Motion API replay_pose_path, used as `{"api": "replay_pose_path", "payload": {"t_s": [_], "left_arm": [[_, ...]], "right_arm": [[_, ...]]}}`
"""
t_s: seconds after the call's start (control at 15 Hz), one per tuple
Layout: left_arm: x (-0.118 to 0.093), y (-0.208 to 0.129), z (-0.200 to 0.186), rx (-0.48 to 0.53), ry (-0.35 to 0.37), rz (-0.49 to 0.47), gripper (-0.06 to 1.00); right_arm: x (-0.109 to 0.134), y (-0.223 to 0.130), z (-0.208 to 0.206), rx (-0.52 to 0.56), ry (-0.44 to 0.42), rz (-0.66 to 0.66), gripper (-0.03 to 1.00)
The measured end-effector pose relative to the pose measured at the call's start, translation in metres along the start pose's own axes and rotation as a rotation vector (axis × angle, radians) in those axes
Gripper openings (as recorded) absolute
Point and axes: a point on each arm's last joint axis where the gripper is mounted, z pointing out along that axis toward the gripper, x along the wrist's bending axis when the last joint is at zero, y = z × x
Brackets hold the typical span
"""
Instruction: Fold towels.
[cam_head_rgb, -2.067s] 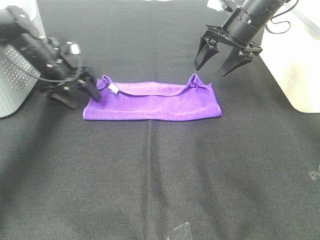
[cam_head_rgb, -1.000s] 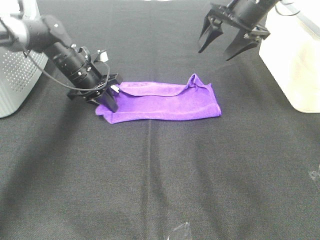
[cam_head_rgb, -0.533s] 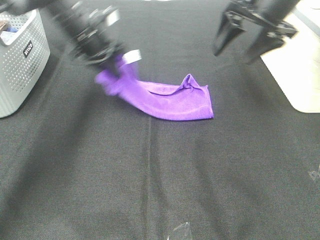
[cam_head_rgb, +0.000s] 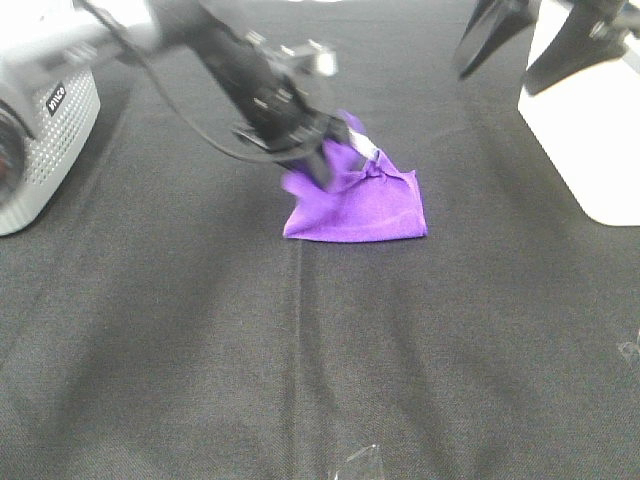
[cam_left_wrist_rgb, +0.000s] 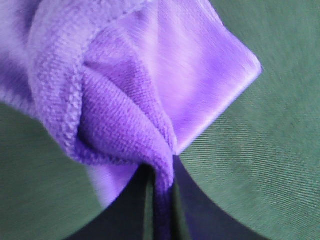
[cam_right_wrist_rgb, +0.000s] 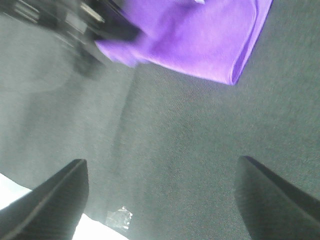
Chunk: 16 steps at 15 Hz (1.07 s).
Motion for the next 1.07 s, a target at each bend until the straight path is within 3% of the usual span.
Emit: {"api": "replay_pose_path", "payload": {"t_s": [0.2, 0.27, 0.47, 0.53, 0.8, 0.93, 1.07], "left_arm": [[-0.016, 0.007, 0.018, -0.085, -0.042, -0.034, 0.02], [-0.022, 0.012, 0.024, -0.141, -0.075, -0.057, 0.16], [-0.031, 0.02, 0.026, -0.231, -0.121, -0.092, 0.71], [-0.036, 0.025, 0.026, -0.281, -0.152, -0.118, 0.79], [-0.042, 0.031, 0.024, -0.349, -0.213, -0.112, 0.84], [-0.038, 0.03, 0.017, -0.341, -0.188, -0.077, 0.84], [-0.03, 0.028, -0.01, -0.276, -0.114, 0.003, 0.84]], "right_arm": [[0.005, -0.002, -0.013, -0.032, -0.001, -0.012, 0.77], [0.008, -0.004, -0.019, -0.045, 0.001, -0.017, 0.77], [0.011, -0.007, -0.027, -0.064, 0.001, -0.024, 0.77], [0.012, -0.007, -0.029, -0.069, 0.001, -0.026, 0.77], [0.013, -0.008, -0.032, -0.077, -0.004, -0.031, 0.77], [0.012, -0.008, -0.032, -0.075, -0.016, -0.034, 0.77], [0.01, -0.01, -0.035, -0.074, -0.043, -0.043, 0.77]]}}
